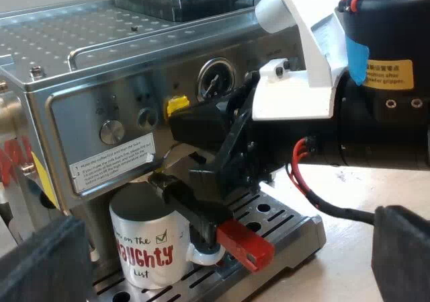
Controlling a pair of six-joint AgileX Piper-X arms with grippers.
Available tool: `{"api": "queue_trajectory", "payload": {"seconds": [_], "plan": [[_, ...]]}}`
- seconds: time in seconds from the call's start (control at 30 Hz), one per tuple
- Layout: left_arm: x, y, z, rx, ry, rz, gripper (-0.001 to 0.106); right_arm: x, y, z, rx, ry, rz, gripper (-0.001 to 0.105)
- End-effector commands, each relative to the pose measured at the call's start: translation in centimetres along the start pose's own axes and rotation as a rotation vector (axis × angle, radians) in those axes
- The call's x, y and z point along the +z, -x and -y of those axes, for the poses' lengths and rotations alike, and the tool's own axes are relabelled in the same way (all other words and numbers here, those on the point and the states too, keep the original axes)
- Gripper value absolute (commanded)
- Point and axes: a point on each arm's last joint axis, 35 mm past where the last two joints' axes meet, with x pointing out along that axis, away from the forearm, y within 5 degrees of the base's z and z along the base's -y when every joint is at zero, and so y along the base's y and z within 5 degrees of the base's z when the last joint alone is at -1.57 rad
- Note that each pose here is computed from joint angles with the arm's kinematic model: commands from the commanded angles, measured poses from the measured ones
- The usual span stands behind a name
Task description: Place mug into machine
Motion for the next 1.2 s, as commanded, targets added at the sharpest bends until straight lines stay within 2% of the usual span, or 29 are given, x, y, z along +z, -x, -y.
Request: {"api": "queue_trajectory", "payload": {"seconds": [0.03,0.1,0.27,0.37,0.43,0.5,0.53,0.6,0.67,0.7,0.83,0.93,1.03,1.2], "plan": [[0.1,-0.1,0.0,-0.008,0.001,0.001,0.085,0.2,-1.1,1.4,-0.111,0.015,-0.026,0.000],[0.1,-0.1,0.0,-0.008,0.001,0.001,0.085,0.6,0.5,1.0,-0.068,0.052,-0.041,0.000],[0.1,-0.1,0.0,-0.001,0.001,0.003,0.085,1.8,4.1,0.5,0.018,0.071,-0.037,0.000],[0.1,-0.1,0.0,-0.001,0.001,0.003,0.085,2.3,6.1,0.5,0.090,0.059,-0.042,0.000],[0.1,-0.1,0.0,-0.001,0.001,0.003,0.085,2.4,7.0,0.7,0.153,0.036,-0.054,0.006],[0.1,-0.1,0.0,0.008,0.001,0.004,0.085,2.4,7.8,1.2,0.237,-0.004,-0.084,0.026],[0.1,-0.1,0.0,0.008,0.001,0.004,0.085,2.4,8.0,1.4,0.253,-0.014,-0.095,0.033],[0.1,-0.1,0.0,0.007,0.001,0.004,0.085,2.5,8.6,2.1,0.271,-0.013,-0.108,0.057],[0.2,-0.1,0.0,0.007,0.000,0.008,0.085,2.7,9.1,2.8,0.281,-0.006,-0.111,0.074],[0.3,-0.3,-0.1,0.006,0.001,0.012,0.085,2.9,9.5,3.3,0.288,-0.001,-0.111,0.078],[1.7,-1.3,-0.1,0.011,0.034,0.036,0.085,3.3,10.2,5.1,0.288,0.039,-0.102,0.078],[3.5,-2.6,-0.1,0.028,0.064,0.013,0.085,3.6,10.5,7.4,0.269,0.035,-0.106,0.078],[5.6,-4.3,-0.4,0.101,0.071,-0.011,0.085,3.5,10.4,10.7,0.247,0.006,-0.133,0.078],[9.4,-7.4,-1.7,0.236,0.065,-0.036,0.085,2.7,10.8,17.4,0.109,0.008,-0.191,0.078]]}}
